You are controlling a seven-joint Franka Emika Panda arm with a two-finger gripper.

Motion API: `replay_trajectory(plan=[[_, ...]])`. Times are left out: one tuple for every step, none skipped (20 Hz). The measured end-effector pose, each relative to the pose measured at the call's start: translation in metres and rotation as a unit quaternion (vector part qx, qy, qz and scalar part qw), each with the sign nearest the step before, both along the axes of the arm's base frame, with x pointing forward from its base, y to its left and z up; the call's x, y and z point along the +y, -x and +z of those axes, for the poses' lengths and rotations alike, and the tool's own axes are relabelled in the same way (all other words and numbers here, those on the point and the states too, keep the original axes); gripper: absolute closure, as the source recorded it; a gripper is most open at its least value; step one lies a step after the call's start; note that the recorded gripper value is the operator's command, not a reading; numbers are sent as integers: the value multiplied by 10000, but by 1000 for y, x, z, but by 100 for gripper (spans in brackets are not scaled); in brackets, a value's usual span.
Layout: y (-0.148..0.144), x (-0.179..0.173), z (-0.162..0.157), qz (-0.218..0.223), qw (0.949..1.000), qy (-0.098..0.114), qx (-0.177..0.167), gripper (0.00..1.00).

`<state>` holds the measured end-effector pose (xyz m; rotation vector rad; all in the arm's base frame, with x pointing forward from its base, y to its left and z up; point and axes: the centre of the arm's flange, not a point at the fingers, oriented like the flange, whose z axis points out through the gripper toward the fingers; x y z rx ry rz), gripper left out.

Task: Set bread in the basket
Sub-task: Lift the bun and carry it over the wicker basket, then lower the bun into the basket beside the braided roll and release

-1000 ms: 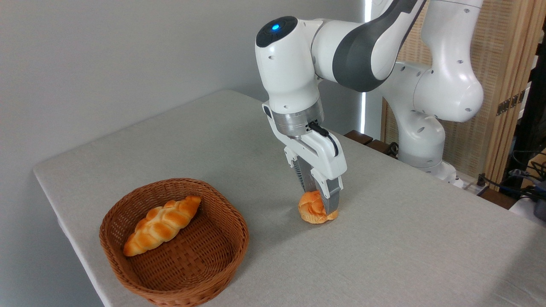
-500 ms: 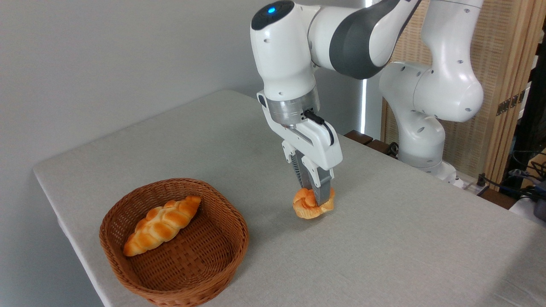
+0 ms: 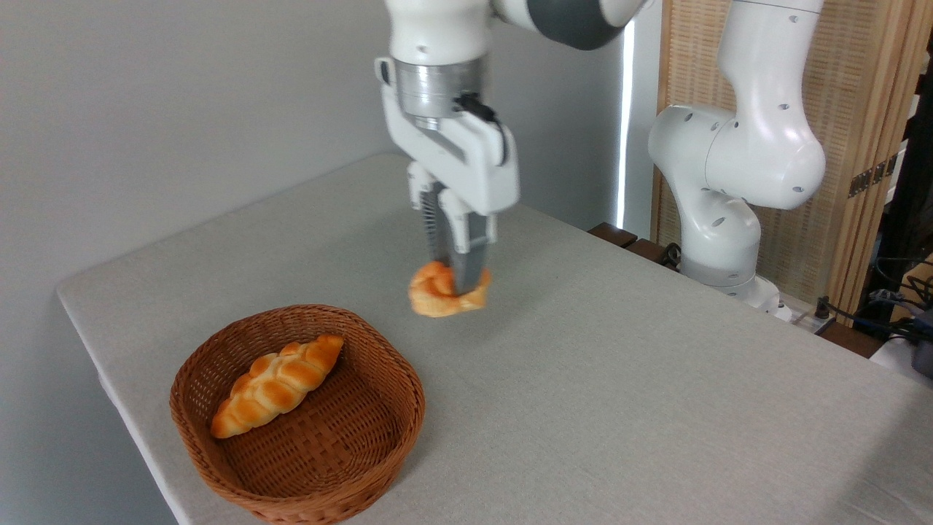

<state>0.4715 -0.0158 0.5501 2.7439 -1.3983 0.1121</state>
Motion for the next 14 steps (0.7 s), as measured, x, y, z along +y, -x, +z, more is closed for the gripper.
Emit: replay_trajectory(plan=[[-14,-5,2,-13,10000,51,-17,60],[-29,-9,2,-1,9999,103,-11,60],[-44,-11,-1,19,9999,150,9,59],[-59,-13,-6,33,9998,172,39,59],[-73,-13,-12,42,9998,178,80,59],[-85,-14,-20,47,9997,180,127,59],[-96,-14,-27,50,9997,177,173,56],[-105,-15,-35,54,9996,173,213,55],[-115,-15,-41,53,9995,168,249,55],[-123,-16,-49,51,9994,164,289,55],[-131,-17,-56,48,9993,160,331,55],[-138,-18,-63,45,9992,156,368,49],[-144,-18,-69,41,9991,153,391,36],[-150,-19,-73,37,9991,152,401,34]])
